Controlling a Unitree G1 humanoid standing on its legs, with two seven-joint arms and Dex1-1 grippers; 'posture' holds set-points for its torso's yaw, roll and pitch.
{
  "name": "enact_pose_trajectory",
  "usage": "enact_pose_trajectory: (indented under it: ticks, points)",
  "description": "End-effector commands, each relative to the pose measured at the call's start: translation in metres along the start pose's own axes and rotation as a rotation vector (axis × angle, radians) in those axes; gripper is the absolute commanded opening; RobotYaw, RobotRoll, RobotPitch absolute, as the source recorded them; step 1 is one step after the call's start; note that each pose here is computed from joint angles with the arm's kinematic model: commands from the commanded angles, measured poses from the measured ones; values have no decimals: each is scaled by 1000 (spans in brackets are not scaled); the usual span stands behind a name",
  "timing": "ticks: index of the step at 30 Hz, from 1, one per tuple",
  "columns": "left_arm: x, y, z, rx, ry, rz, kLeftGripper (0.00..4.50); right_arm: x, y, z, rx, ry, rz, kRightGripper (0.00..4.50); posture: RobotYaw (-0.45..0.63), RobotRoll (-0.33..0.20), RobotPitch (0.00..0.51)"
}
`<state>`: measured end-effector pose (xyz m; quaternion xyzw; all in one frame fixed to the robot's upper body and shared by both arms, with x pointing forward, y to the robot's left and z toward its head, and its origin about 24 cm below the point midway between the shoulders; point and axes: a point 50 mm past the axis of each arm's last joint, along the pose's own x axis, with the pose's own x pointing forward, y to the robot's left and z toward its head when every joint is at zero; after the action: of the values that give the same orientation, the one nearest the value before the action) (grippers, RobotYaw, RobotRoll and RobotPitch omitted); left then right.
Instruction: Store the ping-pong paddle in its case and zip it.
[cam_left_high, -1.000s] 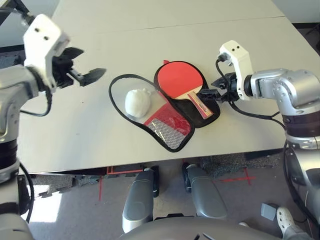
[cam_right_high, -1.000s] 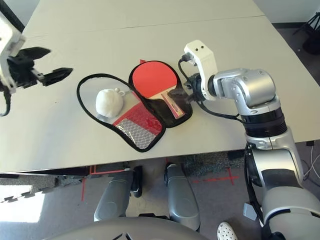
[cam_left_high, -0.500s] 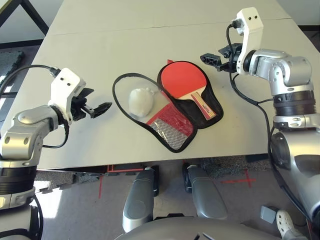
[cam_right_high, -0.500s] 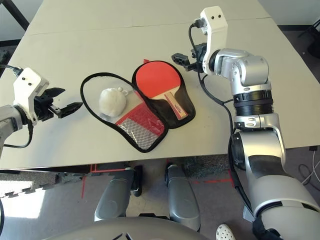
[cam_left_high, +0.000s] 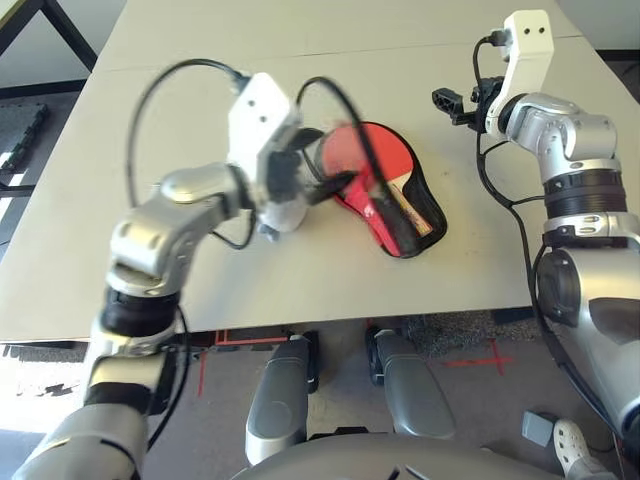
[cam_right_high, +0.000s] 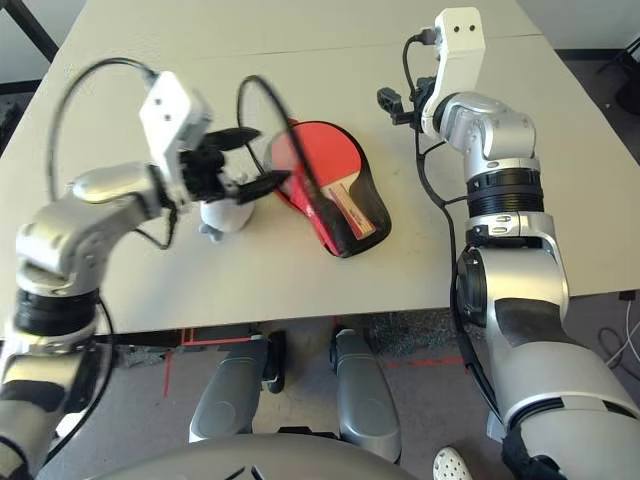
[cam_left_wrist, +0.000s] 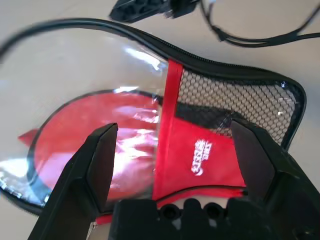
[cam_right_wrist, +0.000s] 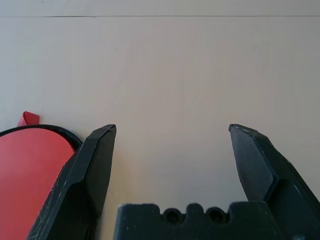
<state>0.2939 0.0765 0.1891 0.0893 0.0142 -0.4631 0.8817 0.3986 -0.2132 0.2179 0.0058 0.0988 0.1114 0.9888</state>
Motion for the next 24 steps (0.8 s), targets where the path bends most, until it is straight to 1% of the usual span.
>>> enact_pose_trajectory:
  ticks: [1,3,5,8,10,14,19,24]
  points:
    - [13,-8,-19,10,24,18,4500,-7,-8,5,69,13,33,4472,87,0,201]
    - [7,-4,-21,25,31,26,4500,-12,-13,9,85,-16,68,4472,87,0,201]
    - [-1,3,-19,45,35,38,4500,-15,-16,8,94,-11,102,4472,81,0,203]
    - [-17,19,-17,90,66,74,4500,-21,-17,5,154,-37,252,4472,85,0,205]
    - [-26,26,-14,114,79,91,4500,-26,-17,-4,176,8,313,4472,85,0,205]
    - [-41,33,-8,144,94,92,4500,-35,-13,-26,206,136,427,4472,85,0,205]
    - [-53,33,-1,170,110,62,4500,-47,-9,-49,232,276,496,4472,100,0,217]
    - [-60,34,2,172,119,58,4500,-55,-1,-71,250,351,560,4472,100,0,221]
